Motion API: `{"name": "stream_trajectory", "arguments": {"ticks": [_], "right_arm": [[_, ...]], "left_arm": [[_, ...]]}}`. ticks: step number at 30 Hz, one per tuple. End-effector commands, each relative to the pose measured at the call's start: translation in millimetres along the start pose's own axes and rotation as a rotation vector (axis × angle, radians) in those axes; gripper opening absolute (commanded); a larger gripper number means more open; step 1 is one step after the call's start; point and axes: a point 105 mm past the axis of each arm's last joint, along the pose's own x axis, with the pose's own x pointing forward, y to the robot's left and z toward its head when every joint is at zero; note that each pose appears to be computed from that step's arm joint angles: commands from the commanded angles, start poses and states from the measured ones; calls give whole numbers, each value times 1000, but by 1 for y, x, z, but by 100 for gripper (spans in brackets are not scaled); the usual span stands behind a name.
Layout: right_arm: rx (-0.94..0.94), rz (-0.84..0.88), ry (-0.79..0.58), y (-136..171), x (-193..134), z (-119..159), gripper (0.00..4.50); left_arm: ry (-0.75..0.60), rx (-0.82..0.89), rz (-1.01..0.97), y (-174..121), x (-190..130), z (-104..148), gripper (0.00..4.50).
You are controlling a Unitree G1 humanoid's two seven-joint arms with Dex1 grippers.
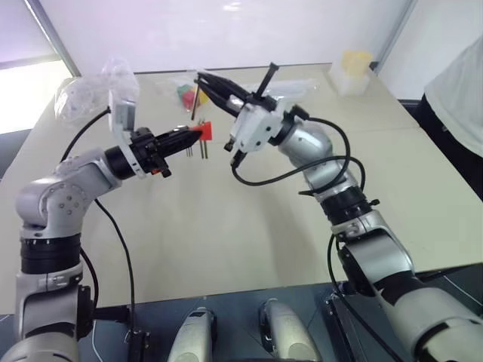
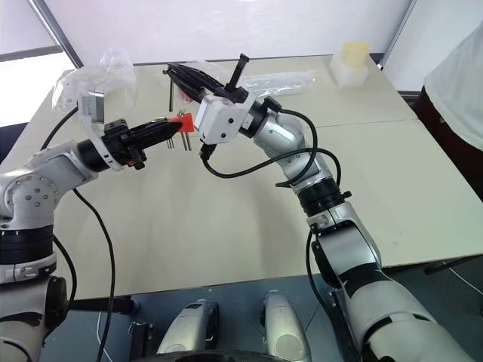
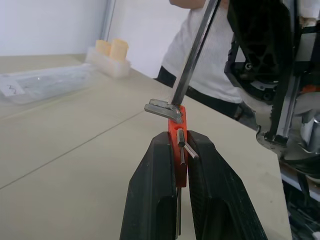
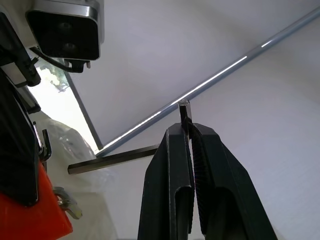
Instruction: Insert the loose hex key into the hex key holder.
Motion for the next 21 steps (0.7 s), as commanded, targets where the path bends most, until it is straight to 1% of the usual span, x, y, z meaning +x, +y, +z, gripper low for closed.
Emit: {"name": "stream_trajectory", "arguments": {"ticks": [1,10,14,21], "right_arm": [[-49,-13,-45,-14,6,9,3],[-60,59,-61,-18,4,9,3],[-67,112,-74,-14,3,10,3],[-69,130,-77,-15,2,10,3]], "left_arm": [[-14,40,-12,-8,-3,9,0],[8,78,4,-9,-10,9,0],[4,80,4,-9,-10,10,0],[1,83,3,-10,-10,11,0]]}}
